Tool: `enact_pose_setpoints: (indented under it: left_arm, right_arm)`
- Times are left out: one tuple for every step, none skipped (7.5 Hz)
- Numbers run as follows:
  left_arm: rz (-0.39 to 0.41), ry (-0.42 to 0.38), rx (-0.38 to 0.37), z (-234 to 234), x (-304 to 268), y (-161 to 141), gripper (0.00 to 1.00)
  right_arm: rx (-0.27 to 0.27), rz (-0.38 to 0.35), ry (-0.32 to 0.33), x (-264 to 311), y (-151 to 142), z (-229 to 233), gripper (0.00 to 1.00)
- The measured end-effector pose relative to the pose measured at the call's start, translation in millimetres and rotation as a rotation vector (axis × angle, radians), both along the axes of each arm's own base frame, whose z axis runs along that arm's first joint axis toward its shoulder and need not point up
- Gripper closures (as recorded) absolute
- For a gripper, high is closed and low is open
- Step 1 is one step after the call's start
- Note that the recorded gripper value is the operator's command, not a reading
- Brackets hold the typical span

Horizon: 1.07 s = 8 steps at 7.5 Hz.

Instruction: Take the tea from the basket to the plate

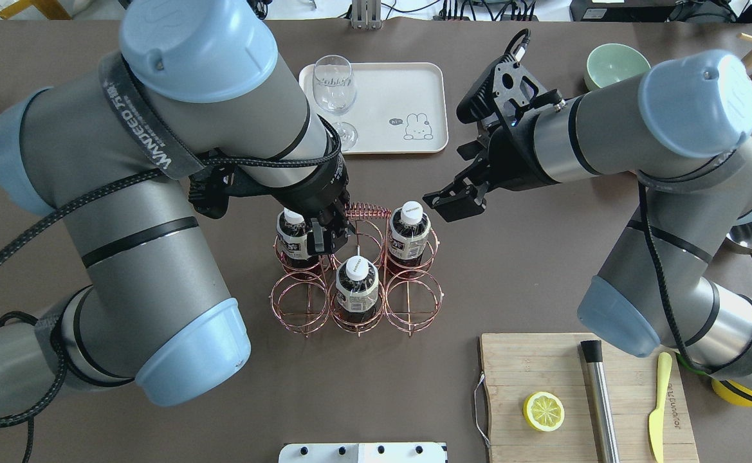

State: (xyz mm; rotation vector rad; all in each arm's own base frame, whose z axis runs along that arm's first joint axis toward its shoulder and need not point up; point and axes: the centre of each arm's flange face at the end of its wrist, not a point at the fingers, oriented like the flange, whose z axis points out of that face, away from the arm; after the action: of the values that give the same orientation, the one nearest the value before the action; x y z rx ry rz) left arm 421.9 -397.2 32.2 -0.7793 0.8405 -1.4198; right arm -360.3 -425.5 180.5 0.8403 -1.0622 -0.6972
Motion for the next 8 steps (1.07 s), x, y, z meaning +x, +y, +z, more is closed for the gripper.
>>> enact_pose_setpoints:
  left_arm:
    - [0.000, 0.000, -0.001, 0, 0, 0, 1.00]
    - [0.000, 0.000, -0.001, 1, 0, 0, 1.00]
    - [0.000, 0.000, -0.001, 1, 0, 0, 1.00]
    - [-0.001, 0.000, -0.001, 1, -1, 0, 1.00]
    - [-0.001, 0.000, -0.001, 1, -1, 0, 1.00]
    - [-0.001, -0.001, -0.001, 1, -1, 0, 1.00]
    - [0.000, -0.001, -0.001, 1, 0, 0, 1.00]
    - [-0.001, -0.002, -0.002, 1, 0, 0, 1.00]
  right_arm:
    - [0.002, -0.009, 0.004, -10, 8, 2, 0.10]
    - [0.004, -0.013, 0.009, -19, 13, 4, 0.15]
    - [0.007, -0.008, 0.017, -27, 18, 6, 0.24]
    - [0.009, 0.000, 0.026, -35, 21, 9, 0.32]
    - [0.010, 0.004, 0.031, -39, 22, 10, 0.33]
    - [0.011, 0.007, 0.033, -41, 23, 11, 0.33]
    - [0.012, 0.008, 0.033, -42, 23, 11, 0.33]
    - [0.012, 0.008, 0.033, -42, 23, 10, 0.33]
